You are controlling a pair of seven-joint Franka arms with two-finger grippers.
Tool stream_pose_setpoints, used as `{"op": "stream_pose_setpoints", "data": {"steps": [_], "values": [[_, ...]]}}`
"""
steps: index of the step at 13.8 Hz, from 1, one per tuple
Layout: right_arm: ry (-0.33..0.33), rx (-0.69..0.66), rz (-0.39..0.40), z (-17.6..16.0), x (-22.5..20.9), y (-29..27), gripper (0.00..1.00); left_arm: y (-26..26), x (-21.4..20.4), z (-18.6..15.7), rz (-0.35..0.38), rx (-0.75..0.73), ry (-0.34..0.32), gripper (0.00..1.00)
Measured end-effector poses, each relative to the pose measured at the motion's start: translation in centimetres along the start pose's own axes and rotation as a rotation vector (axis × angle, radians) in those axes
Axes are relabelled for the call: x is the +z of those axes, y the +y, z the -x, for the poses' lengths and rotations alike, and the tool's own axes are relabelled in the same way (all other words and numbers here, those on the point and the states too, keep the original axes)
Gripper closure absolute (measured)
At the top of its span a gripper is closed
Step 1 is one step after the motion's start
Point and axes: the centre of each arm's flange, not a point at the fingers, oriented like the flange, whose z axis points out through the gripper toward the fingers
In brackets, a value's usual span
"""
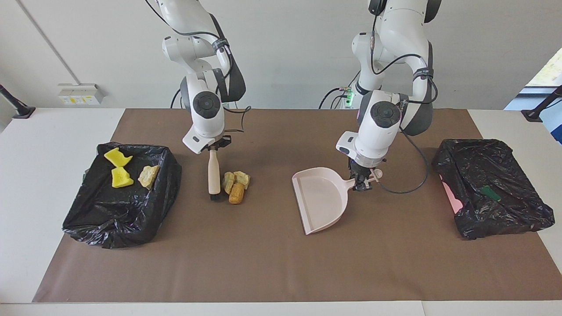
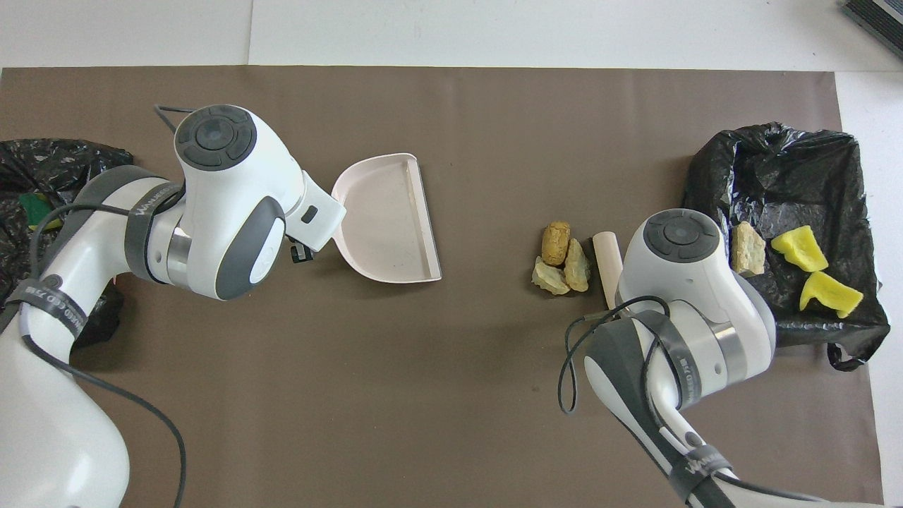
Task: Sweep and dump trash in bin
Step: 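Set the dustpan by bread with the left gripper while the right gripper aims brush, then sweep the bread chunks into the dustpan with the brush in the right gripper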
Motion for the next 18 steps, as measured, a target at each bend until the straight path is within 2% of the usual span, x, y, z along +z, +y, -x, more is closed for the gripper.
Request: {"op": "stream_pose_setpoints", "data": {"steps": [3, 9, 12, 16, 18], "values": [[0.013, -0.005, -0.013, -0.7, 0.7, -0.7, 0.74, 2.1, 1.1, -1.4, -0.027, 0.037, 0.016, 0.67], [0.000, -0.035, -0.181, -0.8, 0.2, -8.3, 0.74, 6.1, 1.9, -2.7, -0.033, 0.090, 0.018, 0.67], [-0.004, -0.028, -0.302, -0.3, 0.1, -12.1, 0.74, 6.4, 2.0, -2.5, -0.030, 0.091, 0.015, 0.67], [-0.011, 0.023, -0.512, -0.5, -1.7, -16.0, 0.74, 6.7, 2.4, -1.9, -0.021, 0.086, 0.008, 0.67], [0.011, 0.008, -0.547, -0.9, -3.7, -17.3, 0.74, 6.8, 2.5, -1.4, -0.017, 0.080, 0.006, 0.67]]}}
